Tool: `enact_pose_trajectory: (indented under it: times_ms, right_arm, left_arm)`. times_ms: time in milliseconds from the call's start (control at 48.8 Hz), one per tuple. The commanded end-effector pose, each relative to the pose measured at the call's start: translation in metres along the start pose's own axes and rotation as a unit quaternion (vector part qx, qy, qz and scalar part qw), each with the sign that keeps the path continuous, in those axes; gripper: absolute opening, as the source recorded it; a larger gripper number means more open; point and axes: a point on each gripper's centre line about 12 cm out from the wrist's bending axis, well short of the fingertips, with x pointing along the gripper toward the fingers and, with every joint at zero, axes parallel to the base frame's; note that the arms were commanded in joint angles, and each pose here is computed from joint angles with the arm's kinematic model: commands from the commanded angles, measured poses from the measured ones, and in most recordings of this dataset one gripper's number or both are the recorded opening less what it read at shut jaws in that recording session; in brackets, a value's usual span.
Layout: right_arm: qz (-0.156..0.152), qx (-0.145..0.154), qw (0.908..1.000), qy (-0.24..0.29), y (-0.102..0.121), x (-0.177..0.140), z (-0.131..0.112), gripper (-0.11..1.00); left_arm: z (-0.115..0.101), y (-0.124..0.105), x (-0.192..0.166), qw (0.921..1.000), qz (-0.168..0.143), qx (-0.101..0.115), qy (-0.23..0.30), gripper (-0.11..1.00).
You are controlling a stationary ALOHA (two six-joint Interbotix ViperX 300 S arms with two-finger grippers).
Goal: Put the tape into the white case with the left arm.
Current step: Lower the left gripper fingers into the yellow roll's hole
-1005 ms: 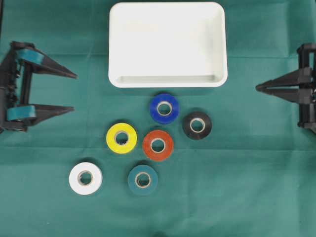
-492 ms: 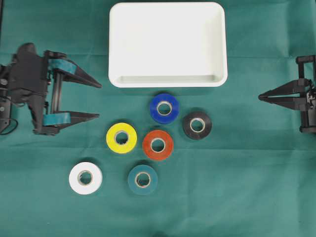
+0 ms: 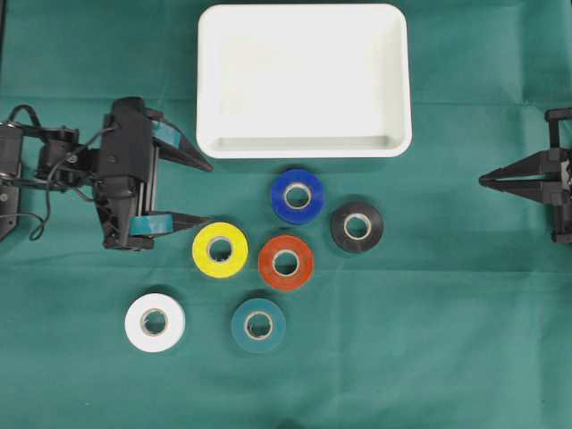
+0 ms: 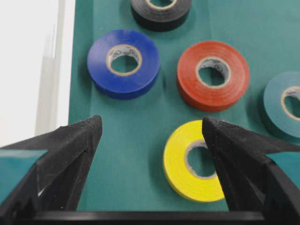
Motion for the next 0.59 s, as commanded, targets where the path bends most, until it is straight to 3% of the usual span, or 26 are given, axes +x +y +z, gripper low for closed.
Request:
enact_pose_trajectory:
  times_ms: [0,574]
  right_arm:
    - [-0.001,0.003,1.0,-0.008,-0.0004,0.0004,0.0047,-0.09]
    - [-0.001,0.01,0.9999,-0.007,-0.0005,0.001,0.0052,-0.09]
  left_arm:
    - [0.011,-0.0012,0.0018,0.9999,-0.002,-0.001,-0.011,0.99]
    - [0.0058,-0.0107,0.0038,0.9998,-0.014,0.005,0.01,0.99]
